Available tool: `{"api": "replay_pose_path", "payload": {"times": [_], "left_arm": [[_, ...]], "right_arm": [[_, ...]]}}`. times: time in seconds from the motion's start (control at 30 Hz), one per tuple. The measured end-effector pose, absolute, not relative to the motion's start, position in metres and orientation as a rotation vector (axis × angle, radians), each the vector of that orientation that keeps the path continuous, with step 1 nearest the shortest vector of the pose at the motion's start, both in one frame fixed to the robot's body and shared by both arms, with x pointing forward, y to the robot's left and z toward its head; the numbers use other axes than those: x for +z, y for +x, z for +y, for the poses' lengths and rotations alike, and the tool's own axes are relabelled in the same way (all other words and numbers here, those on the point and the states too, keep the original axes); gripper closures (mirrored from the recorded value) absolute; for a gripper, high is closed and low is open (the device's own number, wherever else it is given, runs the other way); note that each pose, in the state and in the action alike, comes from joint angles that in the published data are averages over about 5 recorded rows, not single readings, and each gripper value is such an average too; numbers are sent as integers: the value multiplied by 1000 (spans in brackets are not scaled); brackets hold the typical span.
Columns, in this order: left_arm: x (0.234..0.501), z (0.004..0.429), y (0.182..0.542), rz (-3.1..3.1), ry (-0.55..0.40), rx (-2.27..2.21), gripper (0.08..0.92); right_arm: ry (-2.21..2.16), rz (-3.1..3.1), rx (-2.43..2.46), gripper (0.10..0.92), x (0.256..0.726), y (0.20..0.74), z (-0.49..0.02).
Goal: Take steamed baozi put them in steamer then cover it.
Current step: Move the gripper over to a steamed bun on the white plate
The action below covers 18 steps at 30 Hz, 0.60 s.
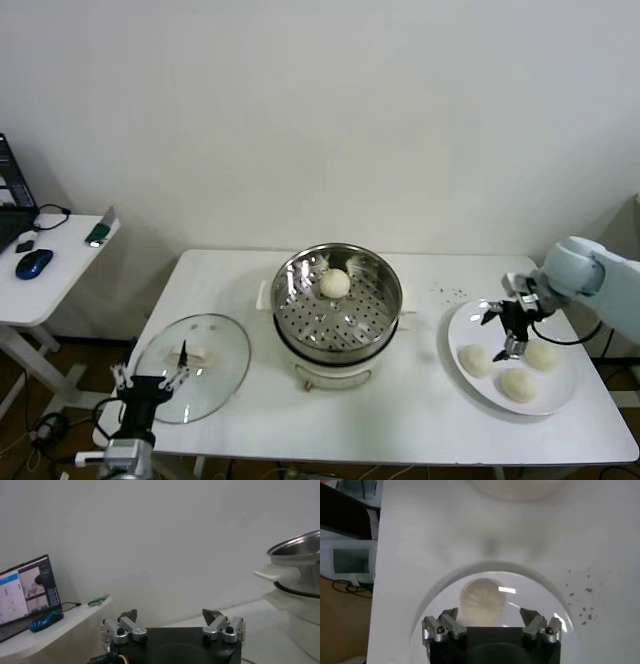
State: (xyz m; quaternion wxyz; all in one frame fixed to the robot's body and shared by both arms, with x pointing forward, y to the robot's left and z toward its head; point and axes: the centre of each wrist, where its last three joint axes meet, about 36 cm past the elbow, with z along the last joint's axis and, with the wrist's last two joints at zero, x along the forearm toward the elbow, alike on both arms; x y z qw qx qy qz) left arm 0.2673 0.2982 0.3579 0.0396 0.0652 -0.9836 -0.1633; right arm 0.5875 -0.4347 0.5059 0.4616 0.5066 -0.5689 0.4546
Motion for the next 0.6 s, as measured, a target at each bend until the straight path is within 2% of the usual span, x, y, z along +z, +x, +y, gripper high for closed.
{"api": "replay_pose_path", "payload": {"times": [0.6], "left_arm": [[352, 303, 263, -2998, 221, -500, 177]], "right_arm": [[1236, -1379, 1095, 200, 462, 599, -425]]}}
